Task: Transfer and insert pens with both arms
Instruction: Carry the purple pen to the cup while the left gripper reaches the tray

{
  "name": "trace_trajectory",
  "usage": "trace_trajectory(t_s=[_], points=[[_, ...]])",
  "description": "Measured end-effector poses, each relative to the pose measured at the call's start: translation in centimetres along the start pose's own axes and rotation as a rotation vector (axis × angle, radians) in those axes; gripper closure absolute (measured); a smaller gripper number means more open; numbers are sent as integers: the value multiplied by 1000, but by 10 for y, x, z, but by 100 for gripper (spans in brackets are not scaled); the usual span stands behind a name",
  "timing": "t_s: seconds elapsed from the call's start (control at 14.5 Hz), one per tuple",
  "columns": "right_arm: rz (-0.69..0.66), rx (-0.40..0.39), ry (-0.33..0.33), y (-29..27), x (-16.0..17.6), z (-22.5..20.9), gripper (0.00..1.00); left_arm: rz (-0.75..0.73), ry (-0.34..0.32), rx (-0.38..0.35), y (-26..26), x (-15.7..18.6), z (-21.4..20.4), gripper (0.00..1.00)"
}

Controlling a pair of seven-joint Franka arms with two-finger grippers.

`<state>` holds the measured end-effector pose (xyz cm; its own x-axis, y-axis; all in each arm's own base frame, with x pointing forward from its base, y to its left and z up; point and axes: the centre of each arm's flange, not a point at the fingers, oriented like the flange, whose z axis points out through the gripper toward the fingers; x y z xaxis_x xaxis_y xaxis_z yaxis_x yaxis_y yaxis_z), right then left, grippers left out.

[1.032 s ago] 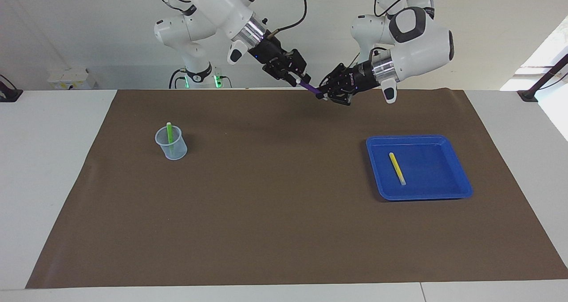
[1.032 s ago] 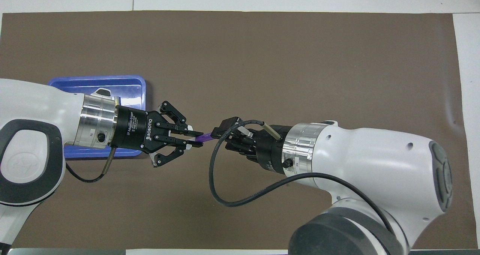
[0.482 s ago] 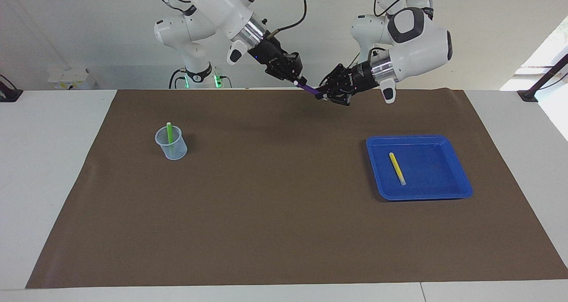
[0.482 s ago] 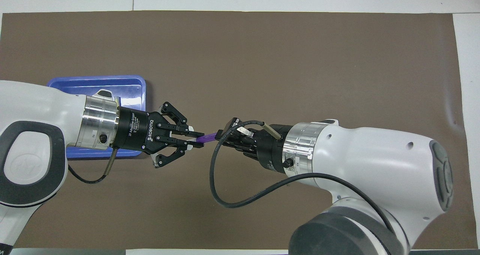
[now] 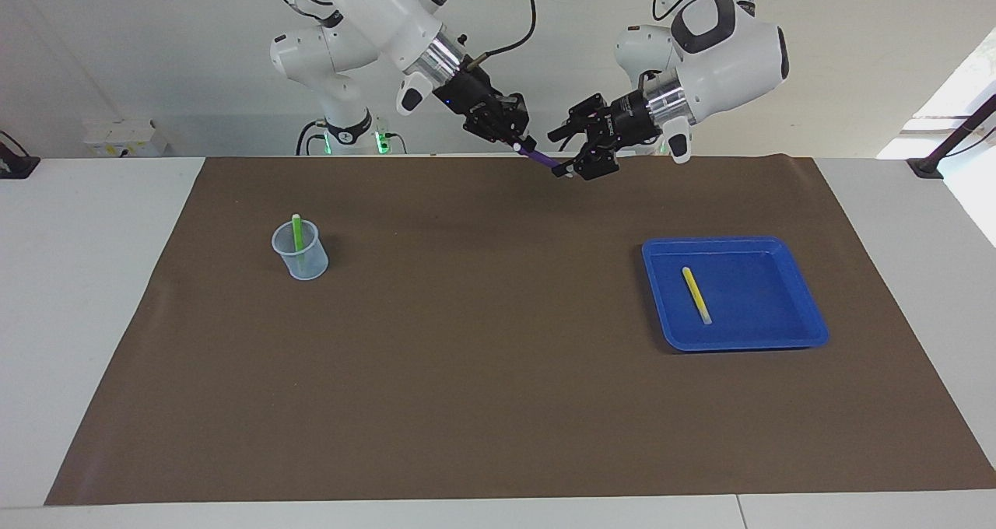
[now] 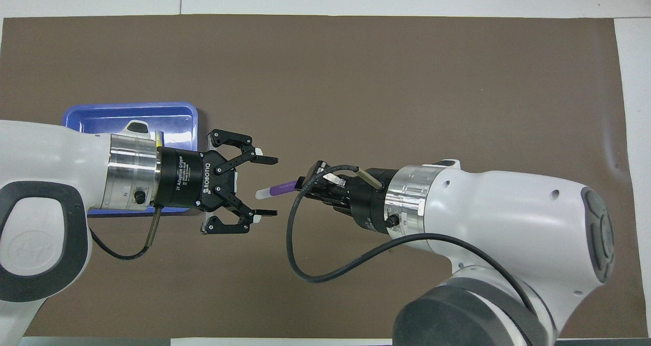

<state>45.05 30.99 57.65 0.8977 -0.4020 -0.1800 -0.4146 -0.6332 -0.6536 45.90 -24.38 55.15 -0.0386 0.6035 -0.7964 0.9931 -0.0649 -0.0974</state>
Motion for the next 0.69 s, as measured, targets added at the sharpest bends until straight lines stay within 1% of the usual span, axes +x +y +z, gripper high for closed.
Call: trace_trajectory(t_s=[0.07,0.21,0.34,0.41,0.55,0.69], points=[[-49,-46,-5,4,2,-1,82,12,30,-3,0,2,-1,1],[-131,-118,-35,10,12,-11,82,50,125,-7,1,10,-2,0],[-208,-180,-63,19,29,-32,82,102,195,-6,2,16,-4,0],[-261,-218,-76,24,37,-44,82,150,221,-2,2,18,-5,0],[-358,-301,-82,33,50,-64,82,271,285,24,2,23,-5,0],[-434,-377,-100,43,62,-86,82,391,375,57,2,33,-6,0]])
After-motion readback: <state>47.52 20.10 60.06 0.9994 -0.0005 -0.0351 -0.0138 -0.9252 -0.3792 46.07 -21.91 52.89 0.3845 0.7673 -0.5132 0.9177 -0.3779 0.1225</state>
